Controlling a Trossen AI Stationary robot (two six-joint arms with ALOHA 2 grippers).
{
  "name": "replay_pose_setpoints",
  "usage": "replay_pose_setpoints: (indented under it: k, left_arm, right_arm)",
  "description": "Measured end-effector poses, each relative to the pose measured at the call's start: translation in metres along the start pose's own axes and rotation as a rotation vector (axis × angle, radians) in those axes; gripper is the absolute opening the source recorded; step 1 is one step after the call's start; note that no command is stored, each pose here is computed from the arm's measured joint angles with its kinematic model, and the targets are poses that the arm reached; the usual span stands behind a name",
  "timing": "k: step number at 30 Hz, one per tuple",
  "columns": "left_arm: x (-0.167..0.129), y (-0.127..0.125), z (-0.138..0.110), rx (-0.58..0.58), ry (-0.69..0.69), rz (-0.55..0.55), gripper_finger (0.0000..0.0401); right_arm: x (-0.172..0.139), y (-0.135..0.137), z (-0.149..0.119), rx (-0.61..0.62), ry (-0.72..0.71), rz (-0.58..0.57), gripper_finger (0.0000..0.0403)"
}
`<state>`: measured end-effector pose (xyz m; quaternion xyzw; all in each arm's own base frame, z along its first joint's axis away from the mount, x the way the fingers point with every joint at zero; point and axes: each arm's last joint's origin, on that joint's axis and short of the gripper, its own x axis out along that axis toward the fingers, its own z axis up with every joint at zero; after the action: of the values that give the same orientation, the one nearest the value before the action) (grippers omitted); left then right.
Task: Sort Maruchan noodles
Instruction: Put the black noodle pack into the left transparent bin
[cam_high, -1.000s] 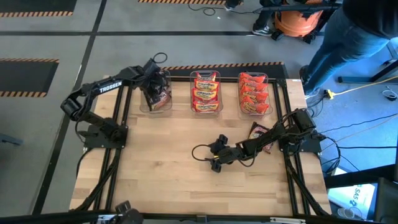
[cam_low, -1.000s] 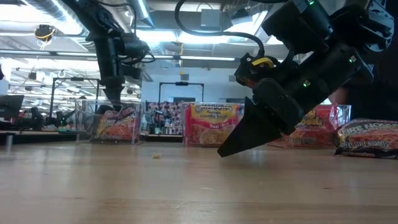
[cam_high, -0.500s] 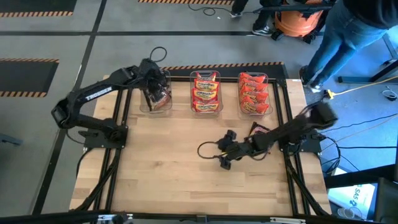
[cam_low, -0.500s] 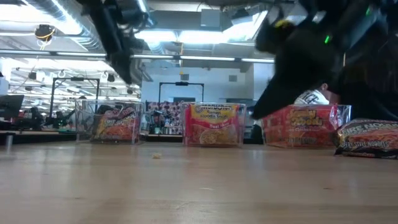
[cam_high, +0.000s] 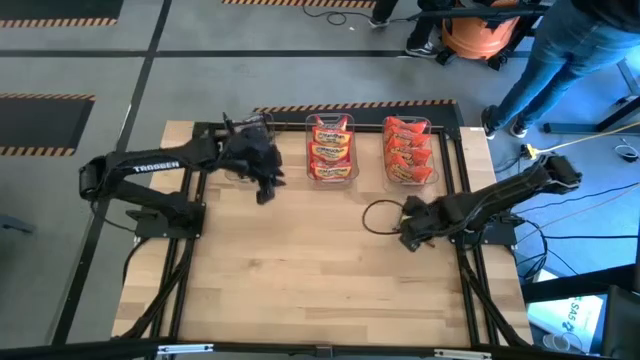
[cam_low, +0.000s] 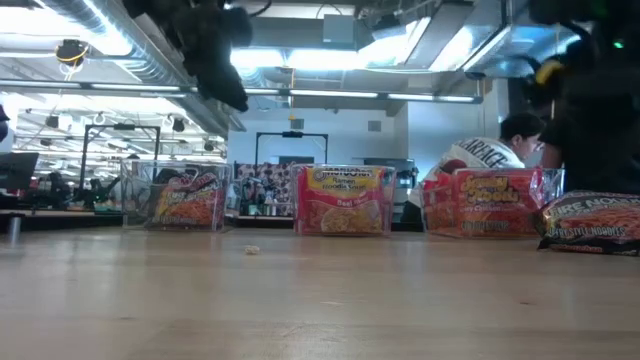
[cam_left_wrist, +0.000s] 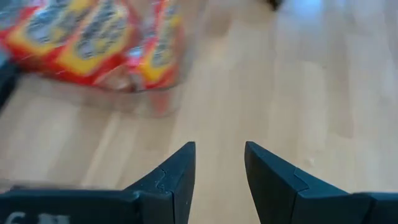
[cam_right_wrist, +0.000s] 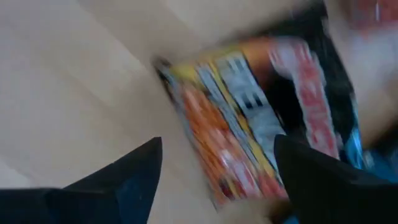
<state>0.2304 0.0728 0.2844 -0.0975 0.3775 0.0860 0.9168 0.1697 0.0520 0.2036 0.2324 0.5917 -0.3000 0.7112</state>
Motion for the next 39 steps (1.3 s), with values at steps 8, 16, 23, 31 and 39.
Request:
replay_pose_setpoints:
  k: [8,16,23,31,39]
  left_arm:
    - [0.007,-0.037,-0.002,0.09,-0.012,-0.039,0.0132]
    - [0.007,-0.056,-0.001,0.137,-0.051,-0.067,0.0132]
    - [0.009,-0.07,-0.001,0.139,-0.068,-0.096,0.0132]
    - [0.033,-0.087,-0.008,0.131,0.006,-0.121,0.0132]
    - [0.072,-0.105,-0.009,0.131,0.001,-0.15,0.0132]
  right_arm:
    - [0.03,-0.004,-0.007,0.032,0.044,-0.032,0.0258]
    - [0.045,0.02,0.002,-0.026,-0.09,0.151,0.0253]
    - [0.05,0.047,0.015,-0.177,-0.223,0.352,0.0253]
    - [0.066,0.075,0.025,-0.305,-0.343,0.465,0.0253]
    - [0.073,0.093,0.033,-0.402,-0.476,0.571,0.0253]
